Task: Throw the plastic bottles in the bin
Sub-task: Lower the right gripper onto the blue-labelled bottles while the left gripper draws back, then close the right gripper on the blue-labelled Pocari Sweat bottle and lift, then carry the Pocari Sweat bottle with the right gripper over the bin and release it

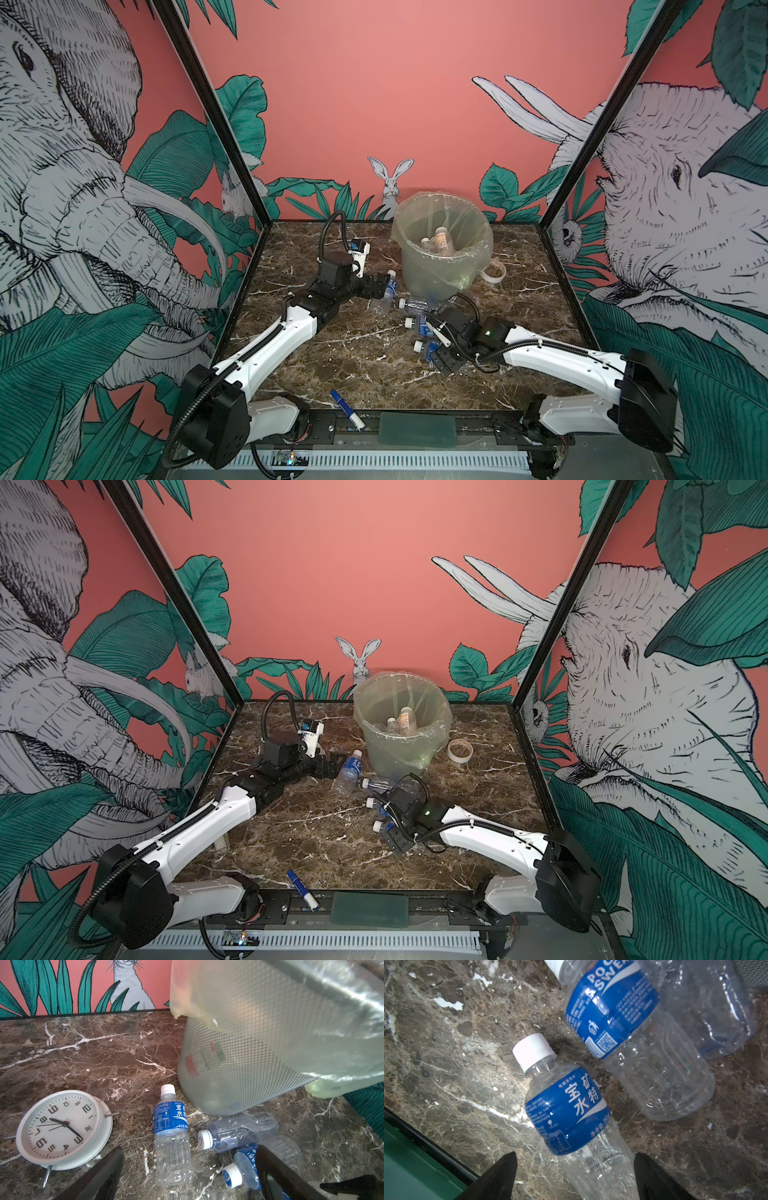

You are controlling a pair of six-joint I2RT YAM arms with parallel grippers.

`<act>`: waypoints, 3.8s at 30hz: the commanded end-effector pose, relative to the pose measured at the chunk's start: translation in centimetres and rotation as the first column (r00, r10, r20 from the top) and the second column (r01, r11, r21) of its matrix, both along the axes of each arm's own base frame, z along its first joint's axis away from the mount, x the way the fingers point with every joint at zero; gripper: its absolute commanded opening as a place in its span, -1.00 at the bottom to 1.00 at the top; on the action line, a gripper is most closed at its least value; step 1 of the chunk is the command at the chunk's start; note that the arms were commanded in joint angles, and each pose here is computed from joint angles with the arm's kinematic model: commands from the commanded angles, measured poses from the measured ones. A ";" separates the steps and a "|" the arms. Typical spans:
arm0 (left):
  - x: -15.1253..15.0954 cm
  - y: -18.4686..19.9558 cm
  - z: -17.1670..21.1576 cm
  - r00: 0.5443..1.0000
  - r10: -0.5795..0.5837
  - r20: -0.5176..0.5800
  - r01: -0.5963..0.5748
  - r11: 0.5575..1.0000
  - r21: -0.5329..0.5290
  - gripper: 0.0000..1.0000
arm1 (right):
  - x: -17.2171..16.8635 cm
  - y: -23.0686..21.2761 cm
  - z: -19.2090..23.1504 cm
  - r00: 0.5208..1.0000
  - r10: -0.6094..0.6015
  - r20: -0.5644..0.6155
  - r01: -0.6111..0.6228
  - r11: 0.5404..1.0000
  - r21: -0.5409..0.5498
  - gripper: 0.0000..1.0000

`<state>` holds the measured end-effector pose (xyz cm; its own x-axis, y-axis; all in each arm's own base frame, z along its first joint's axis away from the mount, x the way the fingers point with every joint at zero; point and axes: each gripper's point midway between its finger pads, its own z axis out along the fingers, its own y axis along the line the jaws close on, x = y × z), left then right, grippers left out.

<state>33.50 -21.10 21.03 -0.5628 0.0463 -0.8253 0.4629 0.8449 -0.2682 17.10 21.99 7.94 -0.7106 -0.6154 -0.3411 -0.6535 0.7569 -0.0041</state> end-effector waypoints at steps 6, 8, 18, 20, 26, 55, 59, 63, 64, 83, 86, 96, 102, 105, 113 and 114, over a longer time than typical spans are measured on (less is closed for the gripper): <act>-0.9 0.3 -0.6 1.000 -0.003 -0.021 0.002 1.000 -0.024 0.99 | -0.8 0.3 -0.9 0.999 0.018 -0.046 -0.019 0.999 -0.025 0.79; -1.0 0.4 -1.0 1.000 -0.002 -0.028 0.002 1.000 -0.023 0.99 | -1.0 0.4 -1.2 0.998 0.026 -0.055 -0.027 0.999 -0.026 0.76; -1.5 0.5 -2.0 0.999 -0.005 -0.048 0.004 1.000 -0.018 0.99 | -1.7 1.2 -2.5 0.993 0.059 -0.104 -0.064 0.997 -0.048 0.65; -1.5 0.5 -2.2 0.999 -0.005 -0.054 0.004 1.000 -0.019 0.99 | -1.8 1.3 -2.7 0.992 0.065 -0.108 -0.071 0.996 -0.052 0.65; -1.8 0.5 -3.0 0.997 -0.010 -0.071 0.008 1.000 -0.019 0.99 | -1.7 1.5 -3.3 0.991 0.066 -0.118 -0.074 0.995 -0.066 0.65; -3.9 0.6 -7.5 0.981 -0.045 -0.187 0.046 0.999 -0.001 0.99 | -0.4 1.8 -1.3 0.996 0.062 0.059 -0.062 0.998 -0.004 0.10; -4.1 0.6 -8.2 0.978 -0.051 -0.202 0.054 0.998 0.009 0.99 | 0.0 1.3 1.0 0.986 0.029 0.167 -0.042 0.996 0.073 0.13; -4.3 0.5 -8.7 0.974 -0.061 -0.219 0.064 0.998 0.008 0.99 | 0.2 0.3 3.0 0.969 -0.025 0.247 -0.015 0.987 0.158 0.13; -4.3 0.5 -8.7 0.973 -0.063 -0.221 0.066 0.998 0.007 0.99 | 0.2 0.0 3.5 0.963 -0.040 0.267 -0.009 0.984 0.179 0.13; -4.8 0.6 -9.8 0.967 -0.070 -0.245 0.078 0.997 0.021 0.99 | 0.3 -3.6 12.8 0.846 -0.266 0.462 -0.011 0.858 0.514 0.15; -4.9 0.6 -10.0 0.967 -0.072 -0.246 0.080 0.996 0.025 0.99 | 0.3 -4.2 15.9 0.813 -0.306 0.495 -0.036 0.823 0.567 0.15; -4.8 0.3 -11.1 0.961 -0.089 -0.260 0.099 0.995 0.025 0.99 | 2.8 -4.2 31.3 0.632 -0.393 0.668 -0.116 0.804 0.584 0.20; -4.8 -0.2 -11.4 0.958 -0.104 -0.266 0.106 0.994 -0.006 0.99 | 12.9 -0.3 37.4 0.613 -0.443 0.654 -0.008 0.824 0.566 0.13; -5.0 -0.4 -11.0 0.956 -0.113 -0.270 0.110 0.994 -0.023 0.99 | 19.4 -0.8 37.7 0.595 -0.500 0.630 0.123 0.830 0.543 0.55; -5.3 0.3 -10.0 0.965 -0.092 -0.245 0.092 0.996 -0.012 0.99 | 18.7 -3.1 41.1 0.513 -0.568 0.644 0.121 0.790 0.600 0.97; -5.3 0.3 -10.0 0.965 -0.094 -0.246 0.094 0.996 -0.013 0.99 | 18.3 -3.2 41.0 0.520 -0.567 0.639 0.119 0.789 0.603 0.97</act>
